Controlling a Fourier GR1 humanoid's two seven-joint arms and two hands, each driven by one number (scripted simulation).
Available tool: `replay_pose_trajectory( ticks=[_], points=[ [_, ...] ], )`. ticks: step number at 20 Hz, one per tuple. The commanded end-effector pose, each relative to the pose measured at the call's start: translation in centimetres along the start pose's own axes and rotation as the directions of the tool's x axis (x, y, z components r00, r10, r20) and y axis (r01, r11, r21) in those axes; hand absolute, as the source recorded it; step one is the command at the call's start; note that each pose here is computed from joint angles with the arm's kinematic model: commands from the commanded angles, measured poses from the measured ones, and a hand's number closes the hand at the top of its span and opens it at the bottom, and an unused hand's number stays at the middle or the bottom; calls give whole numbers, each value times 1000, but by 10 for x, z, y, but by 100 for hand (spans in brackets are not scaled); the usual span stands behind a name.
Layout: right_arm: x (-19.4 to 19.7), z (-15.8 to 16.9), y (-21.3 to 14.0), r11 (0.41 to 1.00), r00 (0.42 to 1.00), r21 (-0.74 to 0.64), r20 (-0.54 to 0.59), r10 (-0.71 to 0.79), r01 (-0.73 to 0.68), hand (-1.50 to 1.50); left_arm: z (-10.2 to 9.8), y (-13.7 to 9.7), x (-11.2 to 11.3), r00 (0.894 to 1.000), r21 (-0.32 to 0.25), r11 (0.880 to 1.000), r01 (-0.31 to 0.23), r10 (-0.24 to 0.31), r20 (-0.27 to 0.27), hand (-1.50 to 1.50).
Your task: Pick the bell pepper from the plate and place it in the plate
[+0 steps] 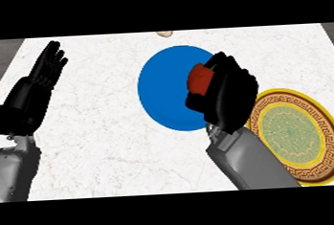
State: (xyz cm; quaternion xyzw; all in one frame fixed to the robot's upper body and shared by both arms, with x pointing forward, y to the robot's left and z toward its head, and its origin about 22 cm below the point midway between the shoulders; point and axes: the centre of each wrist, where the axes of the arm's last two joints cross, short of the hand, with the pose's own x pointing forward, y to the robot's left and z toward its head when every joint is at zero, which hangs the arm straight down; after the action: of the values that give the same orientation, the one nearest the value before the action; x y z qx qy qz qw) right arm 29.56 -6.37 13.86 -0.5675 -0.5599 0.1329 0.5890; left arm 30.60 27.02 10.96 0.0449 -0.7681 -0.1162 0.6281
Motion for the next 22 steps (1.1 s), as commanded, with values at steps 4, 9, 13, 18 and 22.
replay_pose_trajectory(
  ticks=[4, 9, 13, 18, 22],
  points=[
    [14, -34, 36, 999, 960, 39, -279, 9, 2, 150, -6, -8, 0, 1000, -3, 1000, -18, 18, 9, 0],
    [5, -64, 68, 997, 954, 65, -295, 57, -40, 150, -8, -9, 0, 1000, -4, 1000, 2, -2, 12, 0],
    [-5, -81, 72, 996, 915, 53, -401, -50, 78, 150, -7, -16, 4, 999, -21, 1000, -15, 16, 32, 0],
    [-9, -94, 84, 986, 904, 70, -413, -111, 153, -150, -13, -11, 16, 999, -22, 1000, -1, 2, 41, 0],
    [-5, -94, 91, 966, 903, -11, -351, -246, 259, -150, -17, -22, 8, 999, -39, 999, -7, 9, 36, 0]
  ],
)
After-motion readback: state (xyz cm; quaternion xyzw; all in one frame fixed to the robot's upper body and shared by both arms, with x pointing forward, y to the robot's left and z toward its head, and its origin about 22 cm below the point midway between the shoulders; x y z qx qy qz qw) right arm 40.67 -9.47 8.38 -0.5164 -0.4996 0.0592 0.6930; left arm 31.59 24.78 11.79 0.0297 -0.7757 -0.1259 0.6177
